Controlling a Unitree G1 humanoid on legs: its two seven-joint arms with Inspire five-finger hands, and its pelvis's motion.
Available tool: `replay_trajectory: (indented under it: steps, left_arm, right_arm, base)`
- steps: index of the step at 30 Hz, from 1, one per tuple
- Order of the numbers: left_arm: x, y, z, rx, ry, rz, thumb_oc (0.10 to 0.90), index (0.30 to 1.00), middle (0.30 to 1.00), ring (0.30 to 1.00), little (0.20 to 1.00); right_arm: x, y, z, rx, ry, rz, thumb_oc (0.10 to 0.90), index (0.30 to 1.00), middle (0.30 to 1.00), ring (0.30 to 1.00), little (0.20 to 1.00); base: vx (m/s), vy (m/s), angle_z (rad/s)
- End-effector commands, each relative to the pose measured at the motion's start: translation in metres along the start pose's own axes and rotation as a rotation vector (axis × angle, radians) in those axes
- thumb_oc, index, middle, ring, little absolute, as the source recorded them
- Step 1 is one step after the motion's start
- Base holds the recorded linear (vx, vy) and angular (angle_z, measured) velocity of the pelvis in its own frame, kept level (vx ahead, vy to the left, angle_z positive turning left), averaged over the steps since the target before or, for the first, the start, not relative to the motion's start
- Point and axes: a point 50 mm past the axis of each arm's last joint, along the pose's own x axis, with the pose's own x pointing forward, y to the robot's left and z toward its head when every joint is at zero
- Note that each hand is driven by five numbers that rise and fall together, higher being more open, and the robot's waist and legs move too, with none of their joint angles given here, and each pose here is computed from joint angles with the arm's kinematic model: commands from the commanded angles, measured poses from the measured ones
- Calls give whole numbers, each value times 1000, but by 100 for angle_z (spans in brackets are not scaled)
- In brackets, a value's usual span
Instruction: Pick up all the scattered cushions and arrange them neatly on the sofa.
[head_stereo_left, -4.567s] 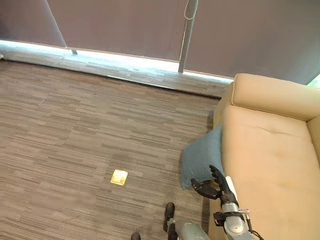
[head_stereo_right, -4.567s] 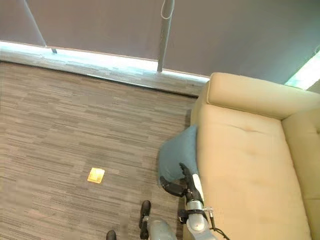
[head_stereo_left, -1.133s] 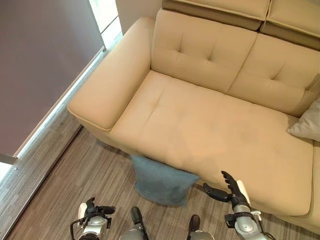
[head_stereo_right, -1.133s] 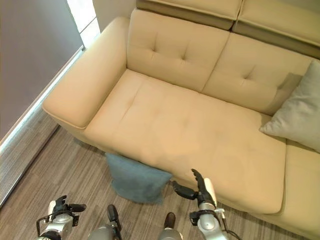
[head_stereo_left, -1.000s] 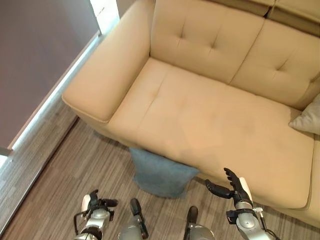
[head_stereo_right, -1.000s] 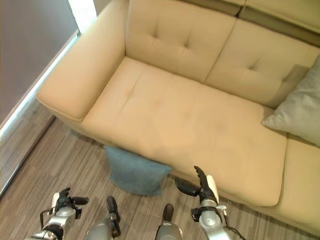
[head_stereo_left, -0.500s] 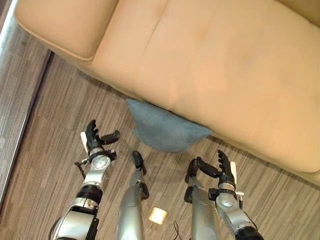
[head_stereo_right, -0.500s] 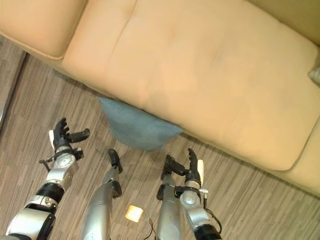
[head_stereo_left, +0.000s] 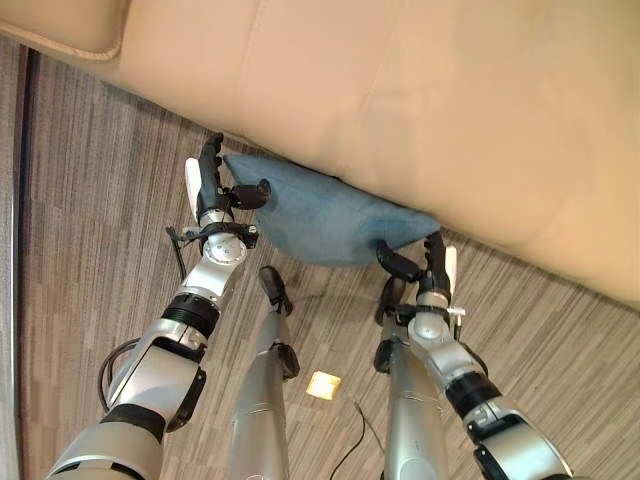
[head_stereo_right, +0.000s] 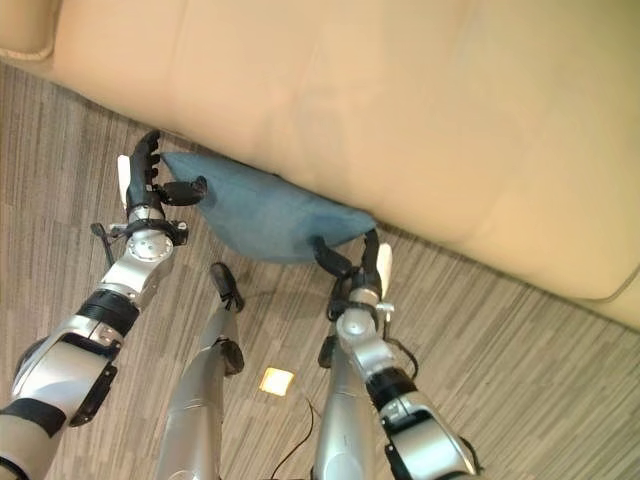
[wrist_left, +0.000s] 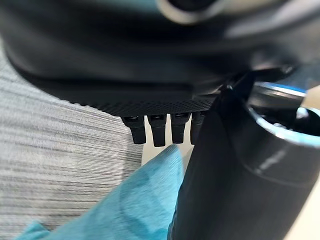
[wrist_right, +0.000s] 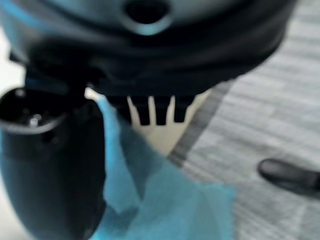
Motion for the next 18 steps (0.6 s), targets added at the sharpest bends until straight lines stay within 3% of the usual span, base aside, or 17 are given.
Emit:
replay_trajectory:
  steps: [1, 7, 12, 13, 14, 15, 16, 18]
  left_arm:
    - [13, 11, 8, 59, -2, 64, 800, 900, 900, 900, 900]
    - [14, -3, 9, 105, 31, -26, 800, 900, 900, 900, 900]
    - [16, -20, 35, 68, -19, -123, 800, 900, 900, 900, 900]
    - [14, -27, 38, 16, -21, -182, 800, 900, 900, 900, 900]
    - [14, -26, 38, 16, -21, -182, 800, 900, 900, 900, 900]
    - [10, -33, 41, -79, -28, -253, 482, 422, 422, 422, 422]
    - [10, -33, 41, -80, -26, -253, 400, 300, 300, 300, 300]
    - [5, -39, 38, -122, -14, -302, 400, 300, 300, 300, 300]
  right_arm:
    - [6, -17, -7, -115, -5, -63, 800, 900, 900, 900, 900]
    - [22, -10, 9, -114, 4, -16, 800, 900, 900, 900, 900]
    - [26, 13, 28, -35, 11, 102, 800, 900, 900, 900, 900]
    - [25, 21, 35, 35, 9, 171, 767, 851, 851, 851, 851]
    - [25, 21, 35, 36, 9, 172, 667, 700, 700, 700, 700]
    - [24, 27, 42, 77, -10, 266, 424, 335, 335, 335, 335]
    - [24, 27, 42, 77, -10, 268, 400, 300, 300, 300, 300]
    - [22, 31, 40, 91, -9, 335, 400, 300, 300, 300, 300]
  base:
    - [0, 0, 0]
    - [3, -2, -1]
    - [29, -5, 10]
    - [22, 4, 9]
    - [44, 4, 8]
    - [29, -1, 5]
    - [34, -4, 2]
    - [0, 0, 0]
